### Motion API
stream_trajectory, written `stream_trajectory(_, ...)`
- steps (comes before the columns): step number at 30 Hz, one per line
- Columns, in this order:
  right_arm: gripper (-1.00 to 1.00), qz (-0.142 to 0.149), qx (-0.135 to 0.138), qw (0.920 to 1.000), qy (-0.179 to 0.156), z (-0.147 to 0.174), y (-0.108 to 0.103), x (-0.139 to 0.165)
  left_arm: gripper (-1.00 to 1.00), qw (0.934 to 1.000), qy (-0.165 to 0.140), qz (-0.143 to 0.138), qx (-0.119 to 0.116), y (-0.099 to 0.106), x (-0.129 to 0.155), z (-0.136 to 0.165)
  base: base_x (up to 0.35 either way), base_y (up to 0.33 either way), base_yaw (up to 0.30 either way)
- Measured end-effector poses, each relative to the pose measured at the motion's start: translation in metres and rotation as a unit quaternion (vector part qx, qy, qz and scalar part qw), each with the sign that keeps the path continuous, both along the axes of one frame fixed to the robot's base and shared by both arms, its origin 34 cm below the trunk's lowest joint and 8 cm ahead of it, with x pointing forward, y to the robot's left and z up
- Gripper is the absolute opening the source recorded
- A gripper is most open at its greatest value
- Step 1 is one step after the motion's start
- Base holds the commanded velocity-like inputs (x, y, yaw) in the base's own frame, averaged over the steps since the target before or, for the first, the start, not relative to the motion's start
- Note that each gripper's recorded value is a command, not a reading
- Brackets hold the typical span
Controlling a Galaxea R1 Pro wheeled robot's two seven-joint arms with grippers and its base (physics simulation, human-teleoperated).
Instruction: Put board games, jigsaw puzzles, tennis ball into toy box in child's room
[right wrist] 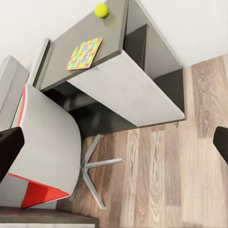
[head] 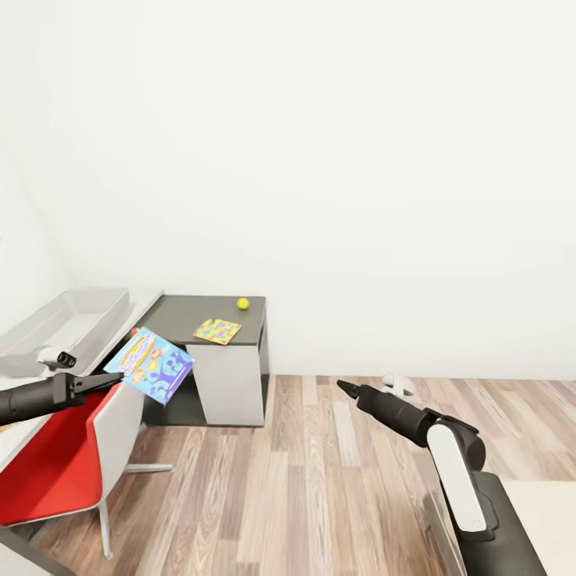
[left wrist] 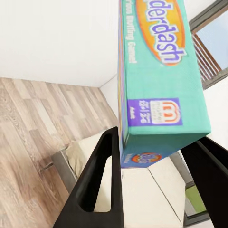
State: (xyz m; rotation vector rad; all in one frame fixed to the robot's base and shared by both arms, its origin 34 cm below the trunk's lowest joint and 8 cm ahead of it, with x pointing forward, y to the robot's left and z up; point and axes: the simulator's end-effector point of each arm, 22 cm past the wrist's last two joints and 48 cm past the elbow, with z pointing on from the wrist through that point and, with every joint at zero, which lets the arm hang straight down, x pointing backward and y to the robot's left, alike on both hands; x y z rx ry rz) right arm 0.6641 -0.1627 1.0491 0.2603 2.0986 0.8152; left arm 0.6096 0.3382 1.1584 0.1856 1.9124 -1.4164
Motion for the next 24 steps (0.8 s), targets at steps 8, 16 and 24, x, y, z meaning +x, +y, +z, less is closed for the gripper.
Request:
stream_trajectory(8, 1.0, -0.006, 0.001, 1.0, 0.002, 0.0001, -0.0065, 0.0003, -1.0, 1.0, 0.002, -0.005, 0.0, -0.0051, -0.0008, -0.0017, 0.304, 0.015, 0.0)
stream_trajectory(16, 1.0, -0.006, 0.002, 1.0, 0.0, 0.0015, -0.0037, 0.0006, -1.0, 1.0, 0.001, -0.005, 0.0, -0.0046, -0.0012, -0.0005, 0.324, 0.077, 0.08)
stream_trajectory(24, 1.0, -0.007, 0.003, 1.0, 0.0, 0.0013, -0.0061, 0.001, -1.0, 1.0, -0.001, -0.007, -0.002, -0.0072, -0.0014, -0.0009, 0.196, 0.004, 0.04)
